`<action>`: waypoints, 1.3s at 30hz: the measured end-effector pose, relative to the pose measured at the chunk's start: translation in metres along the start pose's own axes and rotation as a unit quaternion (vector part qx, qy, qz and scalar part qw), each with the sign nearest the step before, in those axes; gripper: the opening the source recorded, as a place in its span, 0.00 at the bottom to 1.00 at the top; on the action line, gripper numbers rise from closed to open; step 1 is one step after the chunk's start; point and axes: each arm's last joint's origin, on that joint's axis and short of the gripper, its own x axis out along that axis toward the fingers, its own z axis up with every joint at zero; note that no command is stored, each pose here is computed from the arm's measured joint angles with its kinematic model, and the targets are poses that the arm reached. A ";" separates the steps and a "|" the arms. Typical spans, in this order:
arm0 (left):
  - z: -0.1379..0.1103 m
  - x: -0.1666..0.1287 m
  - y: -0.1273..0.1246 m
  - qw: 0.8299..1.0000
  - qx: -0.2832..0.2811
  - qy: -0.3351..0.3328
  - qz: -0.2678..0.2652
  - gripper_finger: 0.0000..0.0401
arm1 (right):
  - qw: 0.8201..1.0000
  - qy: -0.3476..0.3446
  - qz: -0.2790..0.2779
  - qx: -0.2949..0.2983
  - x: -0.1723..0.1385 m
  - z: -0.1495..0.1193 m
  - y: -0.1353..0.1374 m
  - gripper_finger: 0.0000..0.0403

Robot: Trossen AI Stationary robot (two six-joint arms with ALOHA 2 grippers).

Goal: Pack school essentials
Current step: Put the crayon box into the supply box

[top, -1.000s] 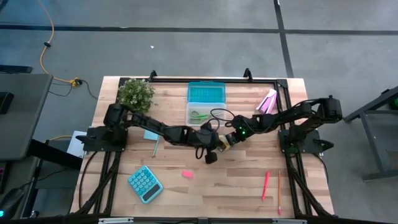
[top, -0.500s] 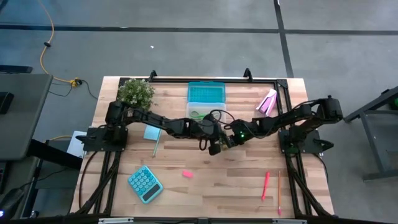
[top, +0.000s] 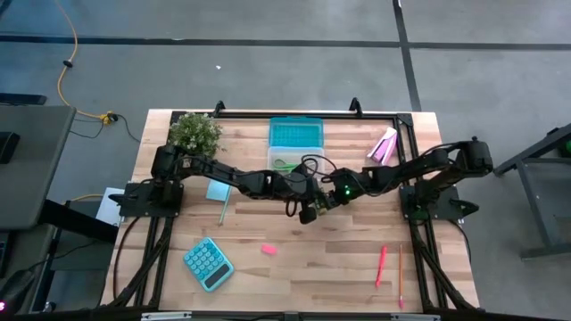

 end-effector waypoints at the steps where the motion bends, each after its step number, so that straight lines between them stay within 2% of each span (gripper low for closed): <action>1: 0.000 0.000 0.000 1.000 0.000 0.000 0.000 0.00 | 1.000 -0.005 -0.002 -0.001 -0.003 0.002 0.000 0.00; 6: 0.000 0.000 0.000 1.000 0.001 0.000 0.001 0.00 | 1.000 -0.015 -0.018 -0.013 -0.020 0.008 -0.004 0.00; 15: 0.000 0.001 0.004 1.000 0.003 0.001 0.005 0.00 | 0.995 -0.073 0.053 -0.041 -0.056 0.010 0.015 0.00; 17: 0.000 0.001 0.005 1.000 0.003 0.001 0.006 0.00 | 0.991 -0.092 0.071 -0.065 -0.067 0.008 0.025 0.00; 21: 0.001 0.001 0.006 1.000 0.002 0.001 0.006 0.00 | 0.976 -0.100 0.103 -0.162 -0.085 0.001 0.066 0.00; 23: 0.001 0.001 0.008 1.000 0.001 0.002 0.007 0.00 | 0.967 -0.085 0.088 -0.224 -0.085 -0.007 0.085 0.00; 26: 0.001 0.002 0.011 1.000 -0.001 0.003 0.009 0.00 | 0.950 -0.071 0.032 -0.301 -0.084 -0.022 0.106 0.00; 29: 0.001 0.002 0.012 1.000 -0.002 0.003 0.009 0.00 | 0.938 -0.071 -0.021 -0.338 -0.080 -0.035 0.116 0.00; 33: 0.001 0.002 0.012 1.000 -0.002 0.005 0.003 0.00 | 0.918 -0.043 -0.051 -0.392 -0.070 -0.050 0.122 0.01; 36: 0.001 0.002 0.012 1.000 -0.002 0.005 0.003 0.00 | 0.904 -0.019 -0.076 -0.419 -0.061 -0.057 0.119 0.08; 39: 0.001 0.002 0.012 1.000 -0.002 0.005 0.002 0.00 | 0.880 -0.014 -0.093 -0.465 -0.052 -0.062 0.118 0.20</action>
